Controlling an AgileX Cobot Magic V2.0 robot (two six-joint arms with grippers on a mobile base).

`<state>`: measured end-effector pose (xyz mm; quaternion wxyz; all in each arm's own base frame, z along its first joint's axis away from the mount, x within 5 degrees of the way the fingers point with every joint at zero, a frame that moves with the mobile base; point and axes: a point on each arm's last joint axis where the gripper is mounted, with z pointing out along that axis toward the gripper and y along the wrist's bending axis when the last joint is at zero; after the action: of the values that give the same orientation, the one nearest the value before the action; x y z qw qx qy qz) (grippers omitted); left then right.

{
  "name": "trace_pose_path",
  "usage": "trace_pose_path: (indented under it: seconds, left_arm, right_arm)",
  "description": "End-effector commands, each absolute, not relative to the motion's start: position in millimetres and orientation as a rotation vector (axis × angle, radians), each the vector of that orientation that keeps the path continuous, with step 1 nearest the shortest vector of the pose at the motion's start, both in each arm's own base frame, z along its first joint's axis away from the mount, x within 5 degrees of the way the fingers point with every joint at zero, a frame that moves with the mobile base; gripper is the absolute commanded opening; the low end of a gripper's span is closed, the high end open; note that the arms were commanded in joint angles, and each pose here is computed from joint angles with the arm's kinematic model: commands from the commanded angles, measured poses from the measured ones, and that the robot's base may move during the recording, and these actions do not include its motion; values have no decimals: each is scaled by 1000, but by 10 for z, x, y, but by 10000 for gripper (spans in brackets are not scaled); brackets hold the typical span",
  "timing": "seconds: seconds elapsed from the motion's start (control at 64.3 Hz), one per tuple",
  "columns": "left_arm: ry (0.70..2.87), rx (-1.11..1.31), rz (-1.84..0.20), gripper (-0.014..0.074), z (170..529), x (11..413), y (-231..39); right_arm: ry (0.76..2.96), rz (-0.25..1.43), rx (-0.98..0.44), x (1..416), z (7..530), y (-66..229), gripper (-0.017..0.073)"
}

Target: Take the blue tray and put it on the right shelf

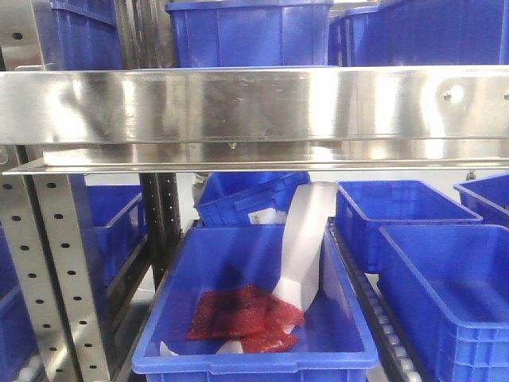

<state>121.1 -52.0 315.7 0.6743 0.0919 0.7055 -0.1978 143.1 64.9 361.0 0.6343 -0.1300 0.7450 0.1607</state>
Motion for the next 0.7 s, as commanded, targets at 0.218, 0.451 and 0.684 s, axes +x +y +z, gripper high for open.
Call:
trace_pose_path:
  seconds: [0.218,0.451,0.684]
  left_arm:
    - [1314,215,-508,-48,2957,608,-317]
    - [1259,211,-514,-48,2924,506,-276]
    - [1259,211,-514,-48,2924,506,-276]
  right_arm:
    - [1437,324,-325,791,3392,354,42]
    - [1386,329,-313,656,3363,292,42]
    - [1386,329,-313,656,3363,292,42]
